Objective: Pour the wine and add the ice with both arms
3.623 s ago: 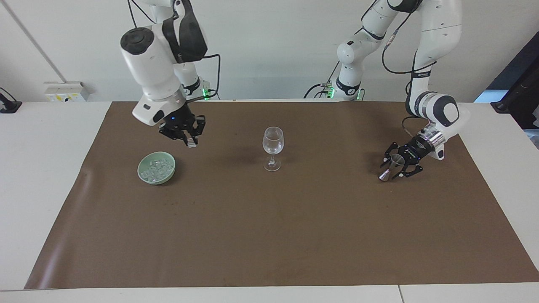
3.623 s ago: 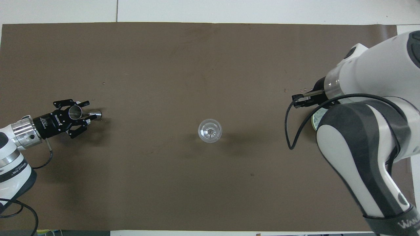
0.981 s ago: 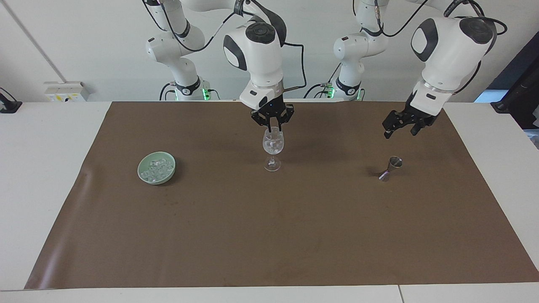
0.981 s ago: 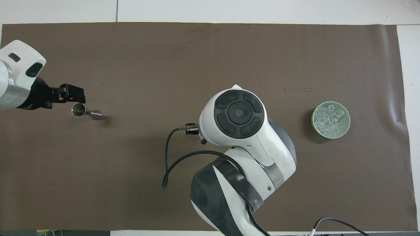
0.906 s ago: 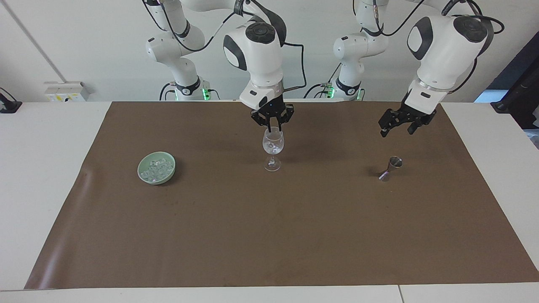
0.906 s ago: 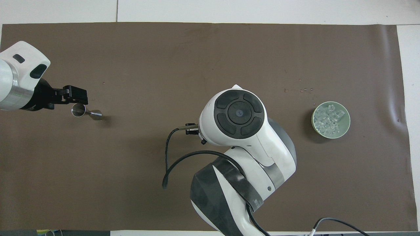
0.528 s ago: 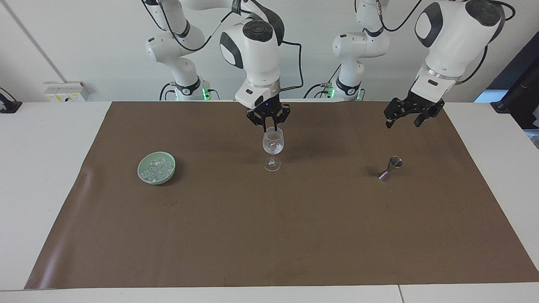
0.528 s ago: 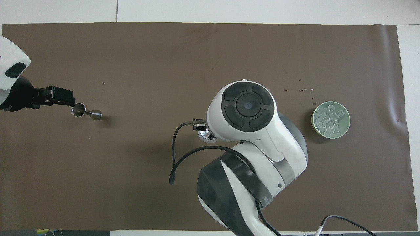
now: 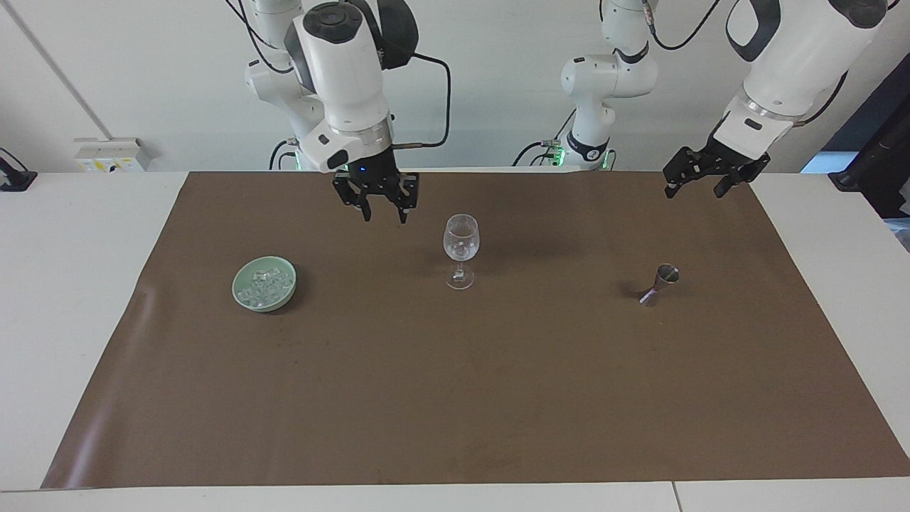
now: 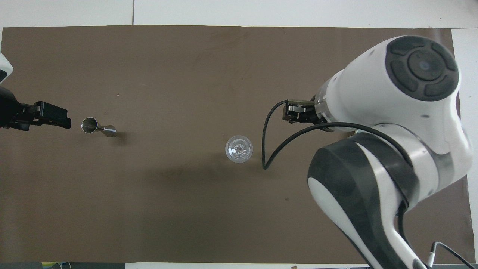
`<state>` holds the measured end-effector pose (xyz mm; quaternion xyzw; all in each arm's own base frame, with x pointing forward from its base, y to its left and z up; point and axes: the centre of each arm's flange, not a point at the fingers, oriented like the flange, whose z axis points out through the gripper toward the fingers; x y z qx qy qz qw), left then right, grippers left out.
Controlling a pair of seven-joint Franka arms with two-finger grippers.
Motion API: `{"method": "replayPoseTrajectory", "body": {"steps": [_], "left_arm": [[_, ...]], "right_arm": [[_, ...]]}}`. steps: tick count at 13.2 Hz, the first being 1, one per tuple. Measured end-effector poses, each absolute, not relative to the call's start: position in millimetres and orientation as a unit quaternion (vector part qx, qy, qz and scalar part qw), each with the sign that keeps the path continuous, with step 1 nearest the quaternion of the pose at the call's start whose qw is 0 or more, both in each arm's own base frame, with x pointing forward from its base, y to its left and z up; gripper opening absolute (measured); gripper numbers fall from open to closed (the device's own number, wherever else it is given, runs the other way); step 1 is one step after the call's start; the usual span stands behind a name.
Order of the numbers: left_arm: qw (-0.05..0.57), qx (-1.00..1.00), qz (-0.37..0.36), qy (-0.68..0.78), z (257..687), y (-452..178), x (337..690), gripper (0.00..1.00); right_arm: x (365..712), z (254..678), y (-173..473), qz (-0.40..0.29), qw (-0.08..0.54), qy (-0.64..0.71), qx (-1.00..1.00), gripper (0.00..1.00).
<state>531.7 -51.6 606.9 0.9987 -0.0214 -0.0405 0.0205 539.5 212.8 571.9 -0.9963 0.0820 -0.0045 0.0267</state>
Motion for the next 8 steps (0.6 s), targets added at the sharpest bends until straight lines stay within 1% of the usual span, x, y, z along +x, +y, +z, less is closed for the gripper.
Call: {"method": "replayPoseTrajectory", "body": {"steps": [1, 2, 6, 8], "left_arm": [[0.02, 0.999, -0.043, -0.021, 605, -51, 530, 1.0], [0.02, 0.999, -0.044, -0.019, 604, -49, 529, 1.0], [0.022, 0.999, -0.043, -0.014, 604, -39, 529, 1.0], [0.023, 0.999, -0.044, -0.013, 604, -33, 530, 1.0]], "right_arm": [[540, 577, 190, 0.005, 0.02, 0.087, -0.996, 0.94], [540, 583, 164, 0.015, 0.014, 0.095, -0.995, 1.0], [533, 606, 41, 0.04, 0.008, 0.083, -0.996, 1.0], [523, 611, -5, 0.06, 0.01, 0.093, -0.994, 1.0]]}}
